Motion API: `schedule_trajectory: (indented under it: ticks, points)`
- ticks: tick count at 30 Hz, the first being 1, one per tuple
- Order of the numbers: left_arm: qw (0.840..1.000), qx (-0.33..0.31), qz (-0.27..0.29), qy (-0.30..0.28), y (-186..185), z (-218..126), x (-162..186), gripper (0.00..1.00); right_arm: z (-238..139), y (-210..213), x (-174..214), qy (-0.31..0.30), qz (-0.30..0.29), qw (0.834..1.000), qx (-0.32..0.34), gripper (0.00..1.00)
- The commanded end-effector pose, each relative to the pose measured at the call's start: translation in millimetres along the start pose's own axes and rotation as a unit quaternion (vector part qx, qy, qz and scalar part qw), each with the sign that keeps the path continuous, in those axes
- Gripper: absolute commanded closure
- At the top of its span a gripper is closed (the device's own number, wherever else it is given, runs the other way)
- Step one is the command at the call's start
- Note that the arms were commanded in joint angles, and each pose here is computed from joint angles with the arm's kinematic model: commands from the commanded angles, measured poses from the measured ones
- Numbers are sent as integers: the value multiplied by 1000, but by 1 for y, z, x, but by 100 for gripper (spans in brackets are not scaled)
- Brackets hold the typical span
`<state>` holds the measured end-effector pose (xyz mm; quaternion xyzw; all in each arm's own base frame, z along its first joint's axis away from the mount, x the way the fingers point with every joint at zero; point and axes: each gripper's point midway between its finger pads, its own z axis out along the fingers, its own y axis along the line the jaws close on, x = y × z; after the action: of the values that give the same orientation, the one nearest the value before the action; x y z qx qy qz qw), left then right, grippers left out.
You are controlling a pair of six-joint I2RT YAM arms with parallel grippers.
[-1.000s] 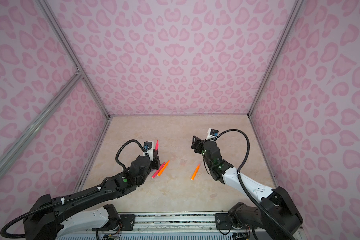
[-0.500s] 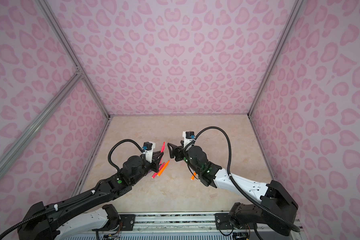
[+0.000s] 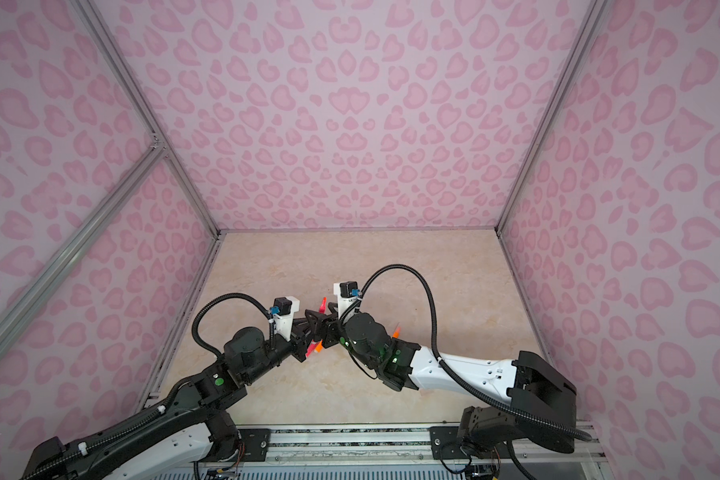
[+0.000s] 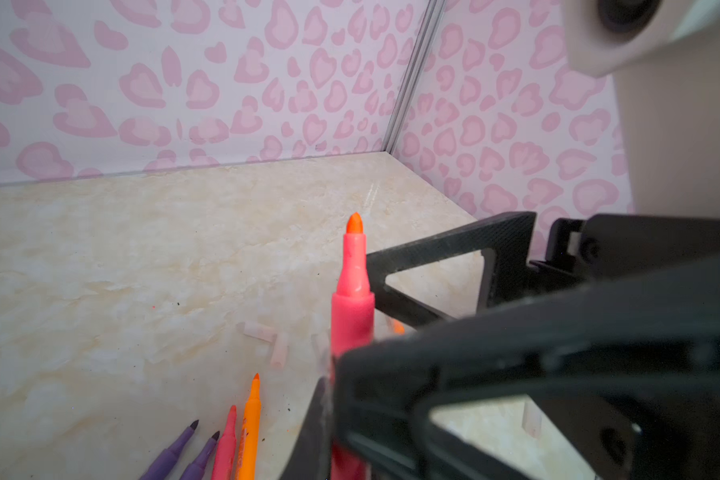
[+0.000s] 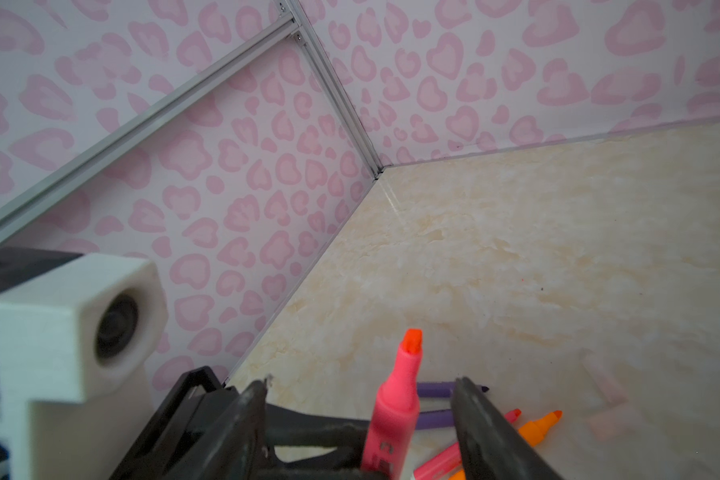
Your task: Insert the pens into the pen caps
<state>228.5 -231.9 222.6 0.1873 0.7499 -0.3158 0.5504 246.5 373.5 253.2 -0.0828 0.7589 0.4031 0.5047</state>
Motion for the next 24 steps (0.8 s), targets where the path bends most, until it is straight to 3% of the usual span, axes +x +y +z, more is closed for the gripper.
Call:
schedule_trajectory:
  ticks: [1, 8, 15, 20, 22, 24]
  points:
    - [1000, 11, 5, -10, -4, -3, -5, 97, 4, -10, -10, -33, 28, 999, 24, 36]
    - [1000, 14, 15, -14, -8, 0, -14, 97, 13, -10, -10, -30, 50, 998, 18, 56]
    - [1000, -1, 25, -10, -4, 8, -16, 97, 12, -10, -15, -42, 56, 997, 17, 95]
    - [1000, 5, 30, -5, -7, 11, -19, 96, 13, -10, -18, -47, 64, 997, 11, 100]
    - [1000, 5, 28, -6, -7, 14, -20, 78, 17, -14, -17, -45, 70, 996, 12, 100]
    - [999, 6, 32, -4, -8, 18, -20, 69, 22, -20, -17, -41, 79, 996, 10, 100]
